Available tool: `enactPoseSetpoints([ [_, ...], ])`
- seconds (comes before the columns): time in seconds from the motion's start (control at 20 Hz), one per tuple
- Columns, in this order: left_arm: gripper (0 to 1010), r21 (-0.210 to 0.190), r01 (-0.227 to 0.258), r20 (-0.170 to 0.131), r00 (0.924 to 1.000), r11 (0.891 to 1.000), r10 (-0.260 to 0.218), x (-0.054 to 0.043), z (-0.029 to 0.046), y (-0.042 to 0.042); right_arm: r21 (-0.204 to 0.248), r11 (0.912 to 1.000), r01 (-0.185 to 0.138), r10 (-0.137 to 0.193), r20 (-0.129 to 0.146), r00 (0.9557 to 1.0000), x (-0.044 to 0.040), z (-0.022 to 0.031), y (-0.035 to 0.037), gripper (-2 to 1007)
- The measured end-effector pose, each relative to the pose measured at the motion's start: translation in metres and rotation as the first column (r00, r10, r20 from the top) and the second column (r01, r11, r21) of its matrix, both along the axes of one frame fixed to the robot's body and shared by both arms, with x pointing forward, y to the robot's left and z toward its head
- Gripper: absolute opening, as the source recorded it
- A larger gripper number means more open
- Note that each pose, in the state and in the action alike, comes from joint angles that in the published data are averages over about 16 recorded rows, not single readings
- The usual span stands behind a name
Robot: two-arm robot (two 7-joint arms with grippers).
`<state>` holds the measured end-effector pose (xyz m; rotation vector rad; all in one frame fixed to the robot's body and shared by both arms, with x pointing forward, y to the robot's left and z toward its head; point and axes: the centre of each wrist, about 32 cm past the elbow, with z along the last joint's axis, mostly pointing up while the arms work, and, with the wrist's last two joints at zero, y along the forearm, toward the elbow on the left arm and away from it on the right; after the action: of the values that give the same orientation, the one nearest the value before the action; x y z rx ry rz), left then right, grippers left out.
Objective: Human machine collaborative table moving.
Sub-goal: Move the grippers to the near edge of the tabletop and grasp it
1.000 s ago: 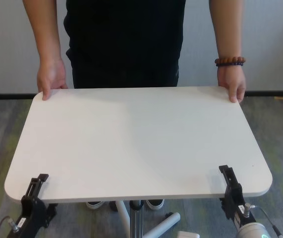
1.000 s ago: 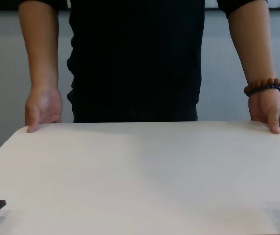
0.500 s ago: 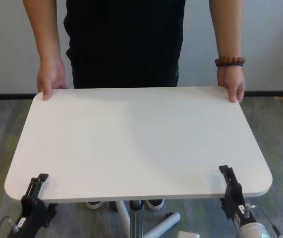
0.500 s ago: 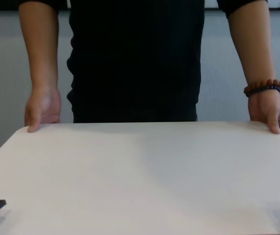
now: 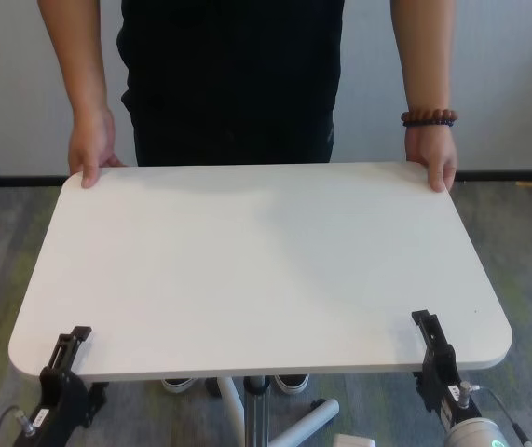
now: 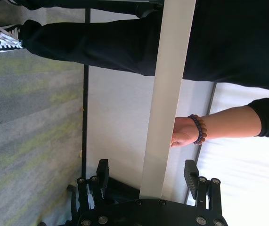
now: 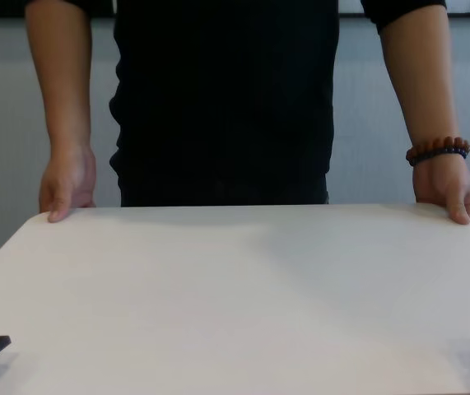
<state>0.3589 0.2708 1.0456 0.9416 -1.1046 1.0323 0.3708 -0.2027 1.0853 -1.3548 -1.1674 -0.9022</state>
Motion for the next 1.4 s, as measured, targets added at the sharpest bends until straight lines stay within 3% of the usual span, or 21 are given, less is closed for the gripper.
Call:
enactPoseSetpoints([
  [1.4,1000,0.0,0.0,0.0,1.0,1.0,0.0,0.0,0.0,0.0,0.0,1.0,0.0,0.0,0.0,1.0,0.0001,0.0001,0.0,1000],
])
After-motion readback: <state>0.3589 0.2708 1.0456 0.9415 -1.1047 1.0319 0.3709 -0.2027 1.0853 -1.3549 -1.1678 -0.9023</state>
